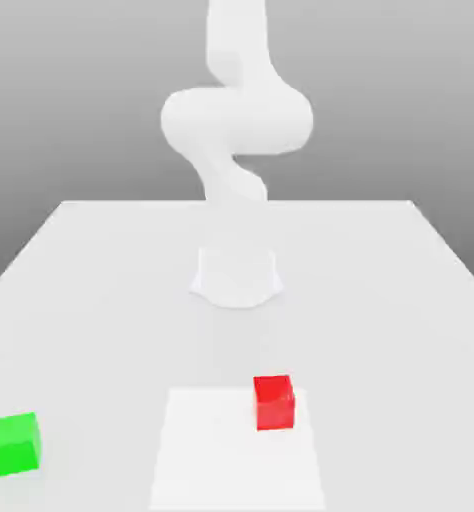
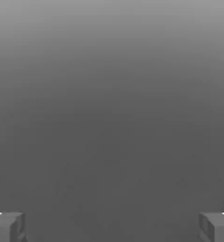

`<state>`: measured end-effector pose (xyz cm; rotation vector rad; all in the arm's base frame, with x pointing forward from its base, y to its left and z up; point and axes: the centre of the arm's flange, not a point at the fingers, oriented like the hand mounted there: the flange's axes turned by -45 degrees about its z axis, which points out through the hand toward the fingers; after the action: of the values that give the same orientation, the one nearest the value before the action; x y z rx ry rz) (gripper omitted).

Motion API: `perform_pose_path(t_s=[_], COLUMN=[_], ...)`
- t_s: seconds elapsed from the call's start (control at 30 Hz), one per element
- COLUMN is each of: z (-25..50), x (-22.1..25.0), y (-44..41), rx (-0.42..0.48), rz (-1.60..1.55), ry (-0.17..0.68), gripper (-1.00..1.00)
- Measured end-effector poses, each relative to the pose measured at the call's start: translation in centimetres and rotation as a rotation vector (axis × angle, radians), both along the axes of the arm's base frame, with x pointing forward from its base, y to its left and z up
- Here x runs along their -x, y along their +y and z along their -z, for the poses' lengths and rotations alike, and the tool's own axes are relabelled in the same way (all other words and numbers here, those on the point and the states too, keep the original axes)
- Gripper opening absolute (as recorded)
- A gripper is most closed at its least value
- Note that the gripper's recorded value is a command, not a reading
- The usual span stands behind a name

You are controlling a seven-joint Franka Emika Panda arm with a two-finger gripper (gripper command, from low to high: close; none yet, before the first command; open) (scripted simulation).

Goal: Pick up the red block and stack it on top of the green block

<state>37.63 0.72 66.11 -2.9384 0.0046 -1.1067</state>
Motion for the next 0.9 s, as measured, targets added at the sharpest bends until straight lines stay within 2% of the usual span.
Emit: perform_pose_path(t_s=[0.13,0.3,0.43,0.57,0.63,0.8,0.83,0.9], z=[9.9,22.4,32.5,42.6,45.6,50.4,51.3,51.3], x=[-4.0,-5.5,-4.0,0.4,1.4,1.8,1.9,1.9], y=[1.2,2.5,3.4,4.1,4.1,4.2,4.2,4.2], rx=[0.012,0.023,0.030,0.033,0.033,0.033,0.034,0.034], rz=[-0.017,-0.039,-0.059,-0.083,-0.087,-0.089,-0.089,-0.089], ry=[0.151,0.337,0.494,0.671,0.708,0.719,0.720,0.720], gripper=[0.00,0.00,0.00,0.00,0.00,0.00,-1.00,-1.00])
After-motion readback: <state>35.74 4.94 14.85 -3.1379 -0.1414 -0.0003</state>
